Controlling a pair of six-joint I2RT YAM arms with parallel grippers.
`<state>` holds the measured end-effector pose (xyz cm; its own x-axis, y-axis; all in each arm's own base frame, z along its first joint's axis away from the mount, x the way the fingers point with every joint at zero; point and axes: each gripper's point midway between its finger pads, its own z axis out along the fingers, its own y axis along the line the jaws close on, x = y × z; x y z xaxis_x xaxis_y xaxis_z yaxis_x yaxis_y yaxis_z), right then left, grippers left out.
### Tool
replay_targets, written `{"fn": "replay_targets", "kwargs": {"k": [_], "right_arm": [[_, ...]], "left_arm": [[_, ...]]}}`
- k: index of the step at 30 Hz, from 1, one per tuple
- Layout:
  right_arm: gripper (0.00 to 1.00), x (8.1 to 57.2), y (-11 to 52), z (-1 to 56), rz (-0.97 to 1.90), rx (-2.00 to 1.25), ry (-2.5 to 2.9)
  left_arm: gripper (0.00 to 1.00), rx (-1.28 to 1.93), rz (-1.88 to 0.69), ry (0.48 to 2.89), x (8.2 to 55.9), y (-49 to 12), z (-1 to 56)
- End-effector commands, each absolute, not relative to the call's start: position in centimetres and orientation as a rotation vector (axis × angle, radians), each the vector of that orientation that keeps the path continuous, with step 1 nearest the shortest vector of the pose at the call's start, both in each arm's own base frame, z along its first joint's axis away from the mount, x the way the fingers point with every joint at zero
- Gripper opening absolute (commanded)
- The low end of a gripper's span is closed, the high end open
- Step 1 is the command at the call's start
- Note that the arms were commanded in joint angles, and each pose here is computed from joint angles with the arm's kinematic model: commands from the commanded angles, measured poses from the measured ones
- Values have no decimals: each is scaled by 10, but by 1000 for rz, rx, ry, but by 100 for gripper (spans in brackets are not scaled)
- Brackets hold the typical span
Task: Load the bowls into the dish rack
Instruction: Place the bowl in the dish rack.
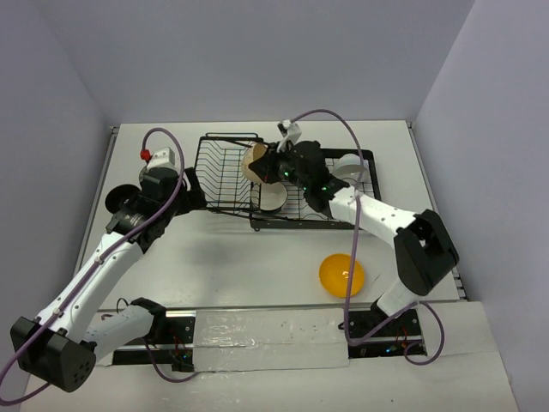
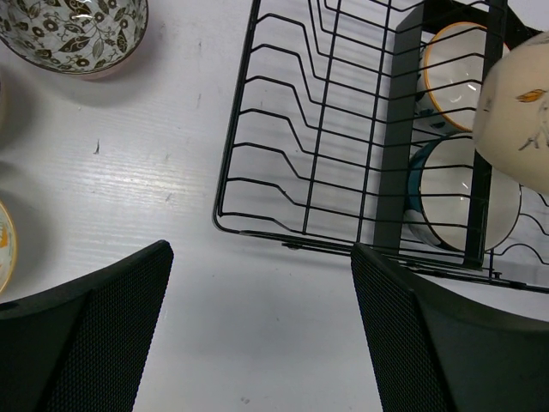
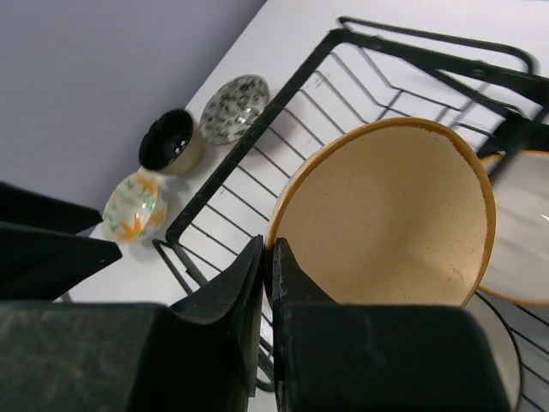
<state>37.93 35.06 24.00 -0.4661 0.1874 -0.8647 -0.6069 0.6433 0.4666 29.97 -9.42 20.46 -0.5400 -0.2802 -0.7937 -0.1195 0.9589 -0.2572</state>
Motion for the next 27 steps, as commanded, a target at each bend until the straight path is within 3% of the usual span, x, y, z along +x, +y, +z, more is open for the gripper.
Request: {"fn": "replay_targets", "kwargs": {"k": [1,14,27], "right_arm": [[0,380,322,329,976,-125,1525],[0,329,207,300,893,332,1247],[0,334,199,243,891,398,1206]], "left_arm": [[90,-257,-266,2081,303,-104,227],[90,-169,-293,2098,293,-129,224],[90,-130,-239,2089,287,-135,223]]}}
